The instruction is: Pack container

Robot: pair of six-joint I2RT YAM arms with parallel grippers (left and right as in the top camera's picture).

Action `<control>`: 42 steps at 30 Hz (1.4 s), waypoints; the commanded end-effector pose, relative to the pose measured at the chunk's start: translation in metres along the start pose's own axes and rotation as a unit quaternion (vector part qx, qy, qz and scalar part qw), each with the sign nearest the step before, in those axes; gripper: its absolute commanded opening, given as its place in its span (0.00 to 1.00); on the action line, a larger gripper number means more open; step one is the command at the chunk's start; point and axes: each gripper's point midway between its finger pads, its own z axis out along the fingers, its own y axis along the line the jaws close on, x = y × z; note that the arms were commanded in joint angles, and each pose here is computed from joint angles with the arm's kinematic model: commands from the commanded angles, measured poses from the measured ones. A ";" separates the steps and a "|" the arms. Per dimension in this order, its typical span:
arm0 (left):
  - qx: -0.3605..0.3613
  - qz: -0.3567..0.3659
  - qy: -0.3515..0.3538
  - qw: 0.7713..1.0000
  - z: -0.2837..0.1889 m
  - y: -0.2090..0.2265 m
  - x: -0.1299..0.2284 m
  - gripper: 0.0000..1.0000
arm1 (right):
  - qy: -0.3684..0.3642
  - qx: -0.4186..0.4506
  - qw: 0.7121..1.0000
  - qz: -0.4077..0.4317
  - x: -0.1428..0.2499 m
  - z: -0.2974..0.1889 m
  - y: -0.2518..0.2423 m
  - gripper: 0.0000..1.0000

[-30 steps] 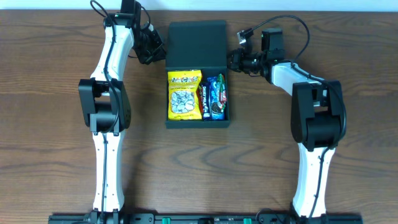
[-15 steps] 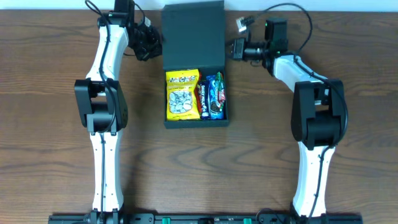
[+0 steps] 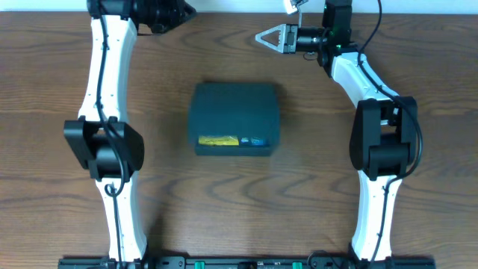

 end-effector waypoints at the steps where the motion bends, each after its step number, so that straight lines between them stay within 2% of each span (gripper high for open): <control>1: 0.008 0.041 -0.009 0.999 -0.011 -0.013 -0.003 0.06 | 0.001 -0.014 1.000 -0.008 -0.009 -0.007 0.019 0.01; 5: -0.006 0.063 -0.008 0.998 -0.021 -0.016 0.000 0.06 | -0.010 -0.001 1.000 -0.006 -0.016 -0.012 0.020 0.02; 7: -0.036 0.056 0.000 0.998 -0.023 -0.005 0.006 0.06 | -0.026 0.040 0.999 0.024 -0.017 -0.016 0.002 0.01; 9: -0.062 0.051 0.014 0.997 -0.024 0.005 0.014 0.06 | -0.041 0.119 0.990 0.065 -0.011 -0.023 -0.030 0.01; 11: -0.088 0.054 0.032 0.994 -0.025 0.015 0.024 0.06 | -0.044 0.220 0.967 0.117 0.006 -0.036 -0.067 0.01; 13: -0.101 0.062 0.051 0.992 -0.025 0.018 0.034 0.06 | -0.037 0.283 0.947 0.151 0.022 -0.047 -0.086 0.01; 18: -0.100 0.098 0.108 0.984 -0.017 0.007 0.066 0.06 | -0.019 0.438 0.884 0.159 0.036 -0.096 -0.097 0.01; 23: -0.085 0.164 0.171 0.968 -0.009 -0.020 0.105 0.06 | -0.007 0.521 0.849 0.082 0.010 -0.149 -0.037 0.01; 26: -0.107 0.189 0.214 0.952 -0.006 -0.025 0.131 0.06 | -0.014 0.528 0.847 0.056 0.001 -0.173 0.010 0.01; 29: -0.103 0.193 0.230 0.948 -0.011 -0.037 0.145 0.06 | -0.005 0.529 0.848 0.033 0.004 -0.194 0.056 0.01; 32: -0.103 0.204 0.215 0.949 -0.033 -0.052 0.144 0.06 | 0.029 0.531 0.847 -0.009 0.018 -0.204 0.099 0.01; 38: -0.095 0.227 0.174 0.954 -0.089 -0.075 0.147 0.06 | 0.020 0.528 0.848 -0.043 0.047 -0.215 0.172 0.02; 42: -0.097 0.224 0.171 0.954 -0.105 -0.059 0.180 0.06 | 0.026 0.527 0.849 -0.037 0.113 -0.221 0.189 0.02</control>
